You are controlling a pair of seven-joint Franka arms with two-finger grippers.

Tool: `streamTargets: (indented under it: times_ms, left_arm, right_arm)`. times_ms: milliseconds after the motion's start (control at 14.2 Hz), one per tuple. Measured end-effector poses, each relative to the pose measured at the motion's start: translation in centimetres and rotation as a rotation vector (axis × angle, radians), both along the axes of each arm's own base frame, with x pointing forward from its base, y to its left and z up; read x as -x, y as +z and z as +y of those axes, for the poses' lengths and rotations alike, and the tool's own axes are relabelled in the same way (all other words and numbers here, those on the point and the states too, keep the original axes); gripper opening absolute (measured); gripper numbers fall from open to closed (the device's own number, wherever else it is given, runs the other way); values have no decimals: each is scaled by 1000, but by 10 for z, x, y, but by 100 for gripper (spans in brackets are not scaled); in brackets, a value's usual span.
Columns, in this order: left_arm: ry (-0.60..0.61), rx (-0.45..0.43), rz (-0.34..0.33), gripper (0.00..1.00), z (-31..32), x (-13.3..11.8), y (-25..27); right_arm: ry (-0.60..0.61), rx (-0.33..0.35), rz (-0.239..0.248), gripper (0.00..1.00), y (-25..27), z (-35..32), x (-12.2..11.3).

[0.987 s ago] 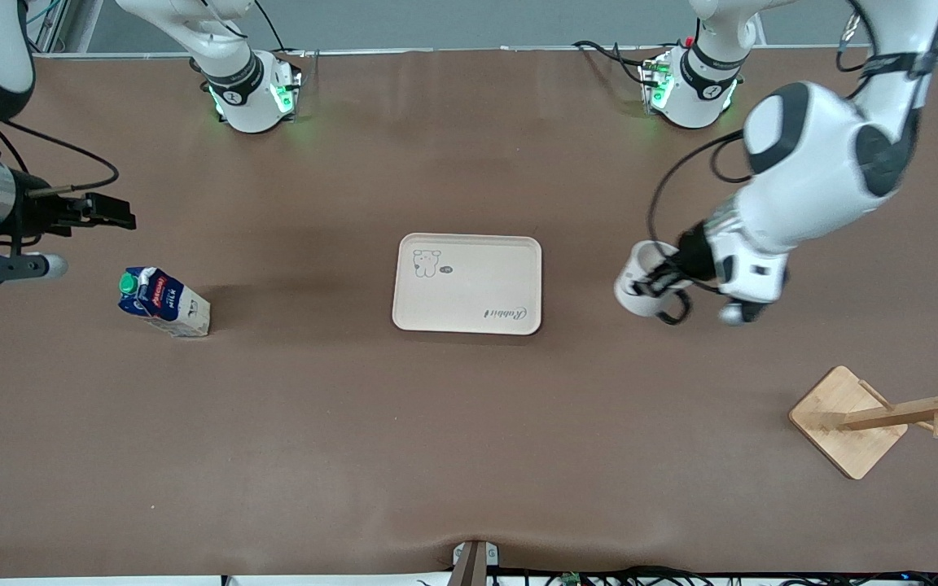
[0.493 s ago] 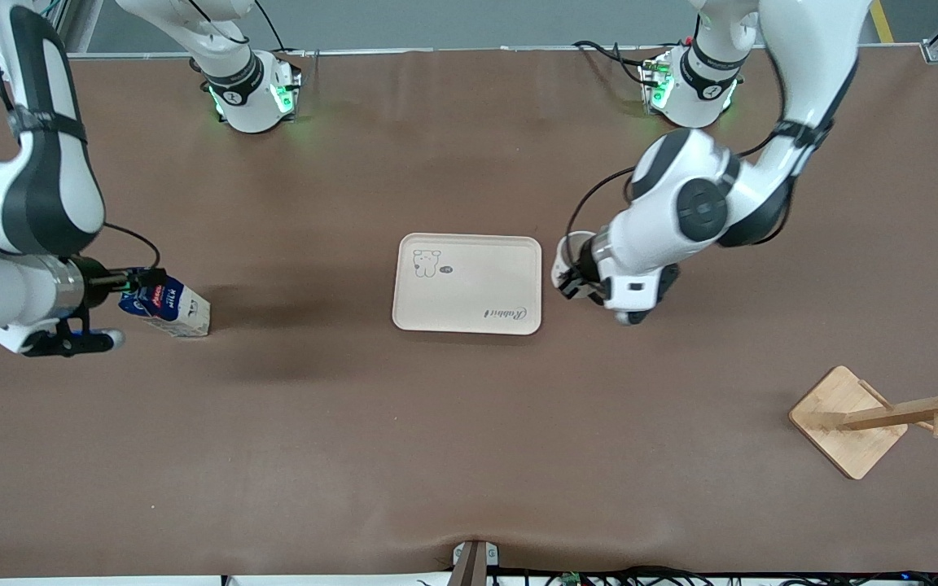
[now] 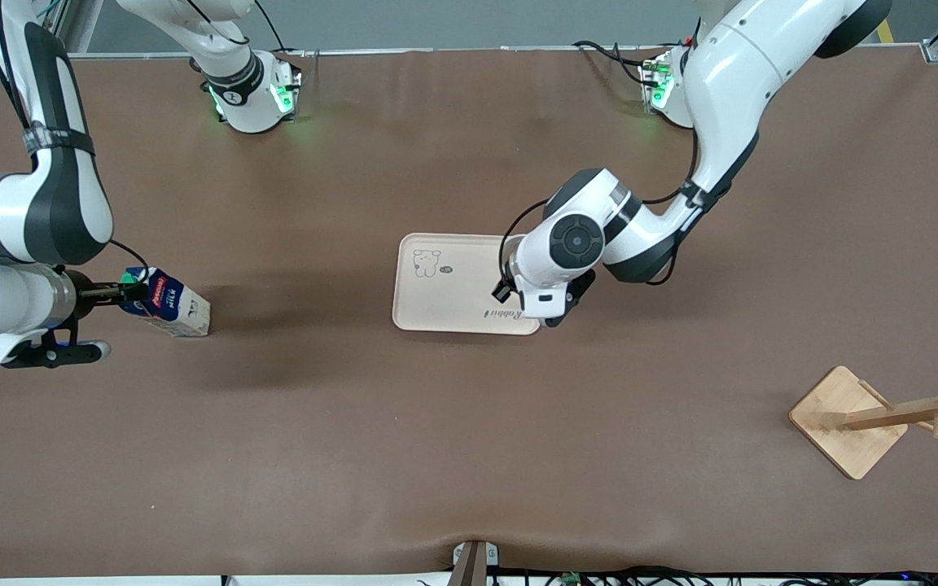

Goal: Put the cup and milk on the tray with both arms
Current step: 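Carry the mug to the tray while the right gripper grasps the carton, then set the mug on the tray while the right gripper lifts the carton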

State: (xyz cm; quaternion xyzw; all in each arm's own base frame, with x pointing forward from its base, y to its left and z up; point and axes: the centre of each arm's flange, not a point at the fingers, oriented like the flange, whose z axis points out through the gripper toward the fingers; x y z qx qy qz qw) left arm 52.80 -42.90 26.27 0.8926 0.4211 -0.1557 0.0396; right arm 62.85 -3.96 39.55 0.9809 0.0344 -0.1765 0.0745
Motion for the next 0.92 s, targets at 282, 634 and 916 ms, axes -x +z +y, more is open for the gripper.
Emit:
streamTargets:
  times_ms: [282,634,916]
  left_arm:
    - [1,10,24,7,-4,2,-23]
    - [-8,22,27,7,-12,7,-36]
    - [2,16,21,17,-6,0,-37]
  right_arm:
    - [6,-6,19,100,-25,0,8]
    - [24,-12,9,100,-41,7,17]
    - [15,-13,-1,100,-52,-2,22]
